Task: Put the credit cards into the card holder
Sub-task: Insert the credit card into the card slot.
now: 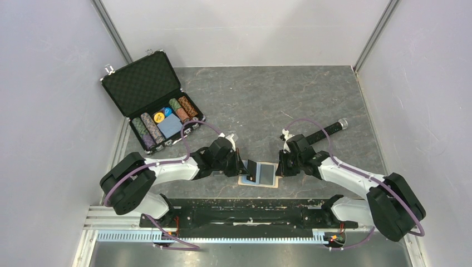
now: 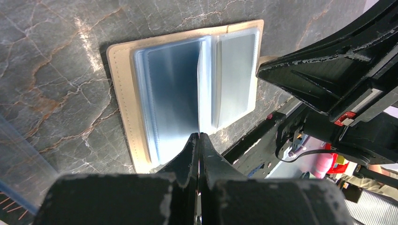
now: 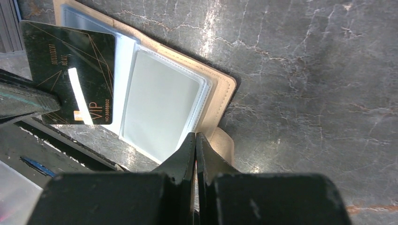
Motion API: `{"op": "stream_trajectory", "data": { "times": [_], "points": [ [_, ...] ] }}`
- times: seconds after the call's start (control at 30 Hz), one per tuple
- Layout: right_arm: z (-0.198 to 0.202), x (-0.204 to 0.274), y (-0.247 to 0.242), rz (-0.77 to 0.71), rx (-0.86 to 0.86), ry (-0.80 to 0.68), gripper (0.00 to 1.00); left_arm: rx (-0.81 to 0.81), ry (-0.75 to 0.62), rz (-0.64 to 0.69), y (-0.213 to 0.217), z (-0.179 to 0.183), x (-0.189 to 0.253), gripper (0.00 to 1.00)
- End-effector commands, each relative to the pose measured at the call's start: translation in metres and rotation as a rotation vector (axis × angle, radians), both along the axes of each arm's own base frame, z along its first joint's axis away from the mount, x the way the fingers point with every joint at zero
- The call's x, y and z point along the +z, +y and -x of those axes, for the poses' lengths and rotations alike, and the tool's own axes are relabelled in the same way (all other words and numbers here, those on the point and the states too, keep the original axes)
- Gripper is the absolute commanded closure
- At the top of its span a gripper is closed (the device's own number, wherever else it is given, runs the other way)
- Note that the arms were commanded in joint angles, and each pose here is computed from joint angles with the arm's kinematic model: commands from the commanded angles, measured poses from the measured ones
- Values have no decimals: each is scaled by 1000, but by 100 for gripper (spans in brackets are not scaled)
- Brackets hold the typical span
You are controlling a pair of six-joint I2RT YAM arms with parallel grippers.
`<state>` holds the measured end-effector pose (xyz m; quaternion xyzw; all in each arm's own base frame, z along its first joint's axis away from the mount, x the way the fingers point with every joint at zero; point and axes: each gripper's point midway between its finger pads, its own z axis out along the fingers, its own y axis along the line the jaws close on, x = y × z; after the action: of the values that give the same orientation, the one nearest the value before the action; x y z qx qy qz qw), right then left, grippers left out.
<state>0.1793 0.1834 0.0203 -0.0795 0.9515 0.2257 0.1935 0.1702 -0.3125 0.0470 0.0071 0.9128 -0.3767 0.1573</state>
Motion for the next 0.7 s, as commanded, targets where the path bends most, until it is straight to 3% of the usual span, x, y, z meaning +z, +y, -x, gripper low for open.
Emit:
{"op": "stream_trajectory", "data": {
  "times": [0.0, 0.67],
  "points": [
    [-14, 22, 6, -22, 8, -73, 100, 14, -8, 74, -12, -3, 14, 98],
    [-8, 8, -10, 37, -11, -55, 100, -21, 19, 118, -23, 0, 7, 98]
  ]
}}
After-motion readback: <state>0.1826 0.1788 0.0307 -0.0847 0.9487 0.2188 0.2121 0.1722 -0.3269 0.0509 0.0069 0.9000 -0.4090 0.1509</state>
